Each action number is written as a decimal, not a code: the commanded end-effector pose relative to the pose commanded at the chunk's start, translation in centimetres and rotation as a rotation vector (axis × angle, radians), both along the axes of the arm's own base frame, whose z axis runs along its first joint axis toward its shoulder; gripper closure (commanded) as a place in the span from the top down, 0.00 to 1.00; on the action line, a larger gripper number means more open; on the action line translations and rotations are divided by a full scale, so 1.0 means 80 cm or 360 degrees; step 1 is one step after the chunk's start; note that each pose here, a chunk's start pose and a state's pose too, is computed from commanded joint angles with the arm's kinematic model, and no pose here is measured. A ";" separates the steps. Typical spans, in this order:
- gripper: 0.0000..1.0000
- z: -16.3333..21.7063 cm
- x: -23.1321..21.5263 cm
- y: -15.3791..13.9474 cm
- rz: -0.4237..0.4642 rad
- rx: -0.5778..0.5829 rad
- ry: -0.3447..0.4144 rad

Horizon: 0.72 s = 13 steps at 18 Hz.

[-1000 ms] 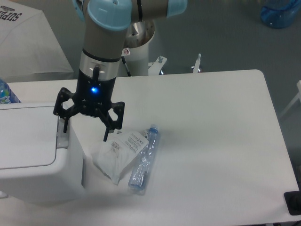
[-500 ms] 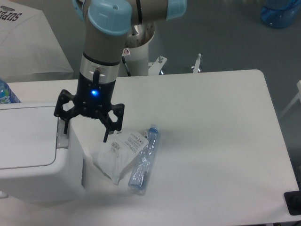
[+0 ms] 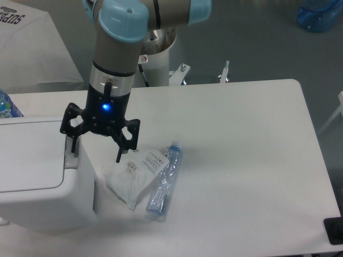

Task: Open the trash can
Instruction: 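Hook the gripper finger under the trash can lid edge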

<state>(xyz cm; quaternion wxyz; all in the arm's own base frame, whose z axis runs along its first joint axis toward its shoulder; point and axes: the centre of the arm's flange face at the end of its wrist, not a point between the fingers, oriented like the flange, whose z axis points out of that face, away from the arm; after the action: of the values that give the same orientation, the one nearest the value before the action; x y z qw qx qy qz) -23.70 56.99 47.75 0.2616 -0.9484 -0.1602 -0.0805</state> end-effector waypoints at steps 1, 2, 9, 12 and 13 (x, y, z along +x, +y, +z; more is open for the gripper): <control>1.00 0.000 0.000 0.001 0.0000 0.0000 0.0000; 1.00 0.000 0.000 0.000 -0.0002 0.0000 0.0001; 1.00 0.000 0.000 0.000 0.0005 -0.0002 -0.0001; 1.00 -0.001 -0.001 0.000 0.0005 -0.0004 -0.0002; 1.00 -0.001 -0.001 0.000 0.0005 -0.0004 -0.0002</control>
<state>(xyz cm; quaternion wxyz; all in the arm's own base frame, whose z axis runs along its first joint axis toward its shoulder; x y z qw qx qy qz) -23.74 57.03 47.65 0.2605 -0.9484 -0.1620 -0.0806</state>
